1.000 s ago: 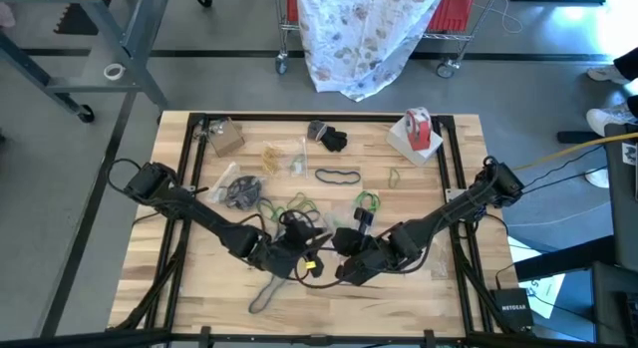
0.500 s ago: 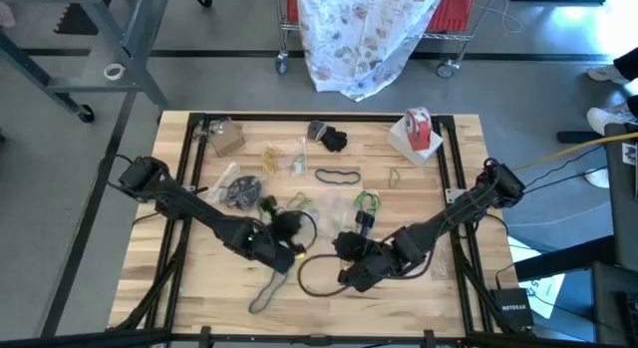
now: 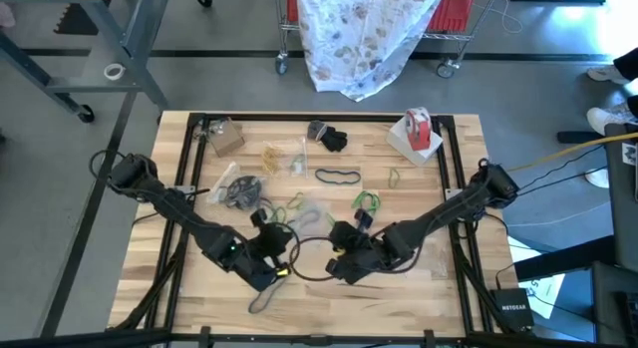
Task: Sort rubber bands
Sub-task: Open the transparent zip bag
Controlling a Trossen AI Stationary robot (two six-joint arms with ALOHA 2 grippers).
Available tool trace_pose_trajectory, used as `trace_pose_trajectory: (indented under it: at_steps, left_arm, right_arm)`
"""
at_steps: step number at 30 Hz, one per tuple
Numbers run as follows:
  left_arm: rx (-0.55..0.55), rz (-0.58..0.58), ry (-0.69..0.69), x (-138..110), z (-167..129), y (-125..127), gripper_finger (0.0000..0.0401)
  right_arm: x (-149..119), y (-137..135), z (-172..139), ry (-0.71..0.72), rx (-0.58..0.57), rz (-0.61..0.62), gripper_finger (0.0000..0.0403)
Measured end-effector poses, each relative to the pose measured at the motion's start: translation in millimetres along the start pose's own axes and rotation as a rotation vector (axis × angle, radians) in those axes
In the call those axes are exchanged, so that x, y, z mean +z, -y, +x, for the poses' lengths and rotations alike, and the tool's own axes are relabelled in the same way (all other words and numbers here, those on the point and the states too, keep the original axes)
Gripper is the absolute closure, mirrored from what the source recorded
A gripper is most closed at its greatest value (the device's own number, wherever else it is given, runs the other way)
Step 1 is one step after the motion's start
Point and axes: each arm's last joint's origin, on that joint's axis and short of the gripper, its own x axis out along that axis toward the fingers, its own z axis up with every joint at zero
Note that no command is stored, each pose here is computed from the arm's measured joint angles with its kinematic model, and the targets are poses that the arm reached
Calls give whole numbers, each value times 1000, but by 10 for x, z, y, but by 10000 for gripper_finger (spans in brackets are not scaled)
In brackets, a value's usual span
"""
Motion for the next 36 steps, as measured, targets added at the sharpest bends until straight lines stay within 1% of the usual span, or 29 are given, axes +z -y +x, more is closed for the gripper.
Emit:
trace_pose_trajectory:
  at_steps: [3,5,8,10,13,15,16,18,20,23,25,27,30,34,36]
  left_arm:
    - [-1,-34,-10,-23,-16,3,401]
    - [-10,-34,-32,-45,-28,3,401]
    - [22,-8,-75,-100,-39,-44,401]
    - [61,35,-117,-159,-76,-93,401]
    - [106,45,-154,-196,-132,-144,401]
    - [107,69,-159,-179,-153,-144,401]
    - [100,88,-158,-156,-162,-134,401]
    - [78,137,-147,-68,-191,-102,401]
    - [57,217,-132,44,-233,-74,401]
    - [48,346,-117,197,-262,-72,401]
    - [56,447,-161,221,-213,-134,401]
    - [84,515,-221,213,-148,-216,401]
    - [124,538,-279,216,-90,-317,401]
    - [134,488,-294,203,-98,-330,401]
    - [128,439,-283,192,-122,-305,401]
  right_arm:
    - [-35,-40,56,-1,4,22,320]
    - [-42,-44,45,-13,15,20,289]
    - [-91,-66,-61,-51,51,-23,252]
    - [-116,-76,-199,-48,69,-51,235]
    - [-212,-78,-344,-79,64,-115,224]
    - [-292,-75,-351,-101,32,-157,222]
    - [-307,-83,-327,-90,16,-159,222]
    - [-340,-104,-245,-80,-14,-167,222]
    - [-354,-107,-99,-73,-58,-175,222]
    - [-379,-74,150,-99,-125,-200,222]
    - [-382,-28,327,-100,-187,-208,221]
    - [-388,16,488,-121,-226,-219,221]
    - [-393,91,687,-189,-247,-227,221]
    - [-416,172,874,-283,-249,-251,221]
    - [-410,186,902,-309,-234,-245,221]
